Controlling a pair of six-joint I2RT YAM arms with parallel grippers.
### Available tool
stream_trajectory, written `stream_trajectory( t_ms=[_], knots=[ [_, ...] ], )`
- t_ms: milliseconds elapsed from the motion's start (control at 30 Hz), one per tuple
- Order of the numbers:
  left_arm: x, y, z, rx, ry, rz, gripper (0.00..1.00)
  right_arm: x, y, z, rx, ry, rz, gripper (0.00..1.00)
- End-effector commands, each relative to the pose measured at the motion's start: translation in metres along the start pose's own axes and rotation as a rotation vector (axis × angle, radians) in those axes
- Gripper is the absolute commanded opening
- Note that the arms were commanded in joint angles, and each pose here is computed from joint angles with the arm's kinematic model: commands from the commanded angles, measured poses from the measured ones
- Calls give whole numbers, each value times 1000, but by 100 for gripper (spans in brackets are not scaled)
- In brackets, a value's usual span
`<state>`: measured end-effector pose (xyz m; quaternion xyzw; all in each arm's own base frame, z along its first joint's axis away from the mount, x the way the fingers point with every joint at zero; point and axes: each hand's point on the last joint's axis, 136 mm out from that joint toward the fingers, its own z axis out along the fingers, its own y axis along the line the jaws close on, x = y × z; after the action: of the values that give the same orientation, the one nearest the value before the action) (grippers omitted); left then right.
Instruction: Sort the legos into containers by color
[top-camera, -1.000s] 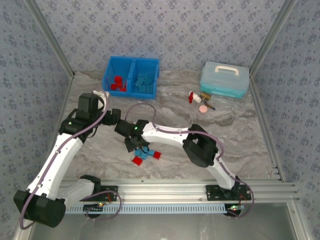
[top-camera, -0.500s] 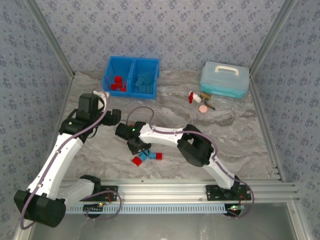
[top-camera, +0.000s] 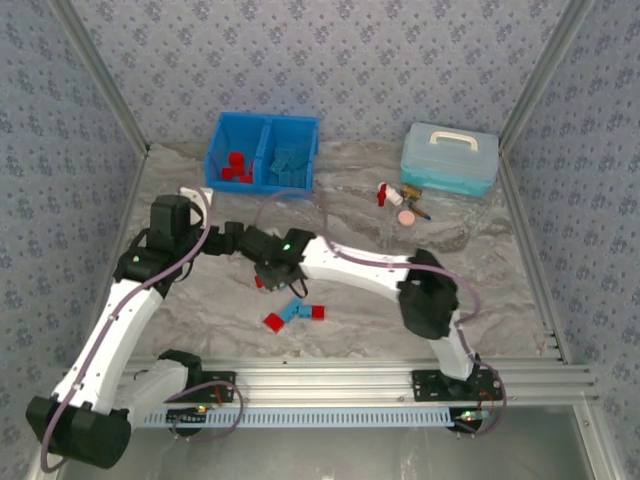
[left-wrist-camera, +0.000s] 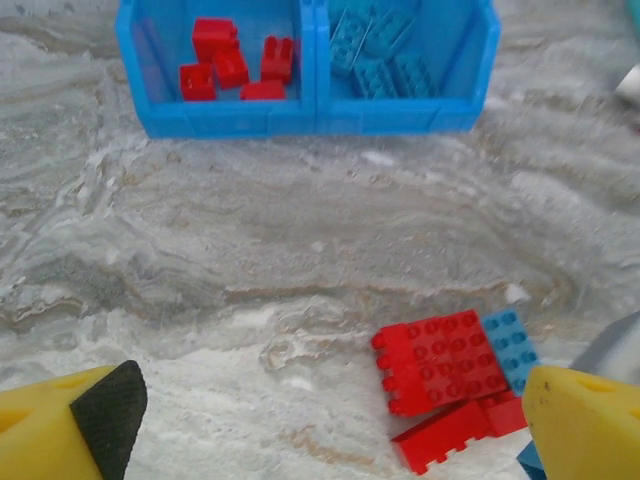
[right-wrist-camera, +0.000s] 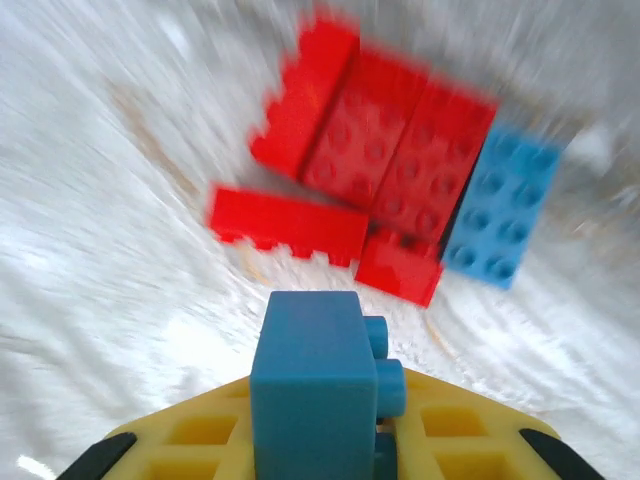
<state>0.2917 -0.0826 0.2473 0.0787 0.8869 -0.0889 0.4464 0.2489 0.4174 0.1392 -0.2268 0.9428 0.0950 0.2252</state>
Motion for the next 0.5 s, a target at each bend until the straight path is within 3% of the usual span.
stream_trajectory(
  t_ms=[0,200,467],
  knots=[
    [-21,-17,-17,96,-126,5,99,-72,-30,-46,15,-256,32,24],
    [-16,-12,-18,71,-120,22,99,-159,-94,-20,85,-371,118,24],
    [-10,-9,-12,50,-96,44,99,-222,-130,38,110,-419,167,25]
  ],
)
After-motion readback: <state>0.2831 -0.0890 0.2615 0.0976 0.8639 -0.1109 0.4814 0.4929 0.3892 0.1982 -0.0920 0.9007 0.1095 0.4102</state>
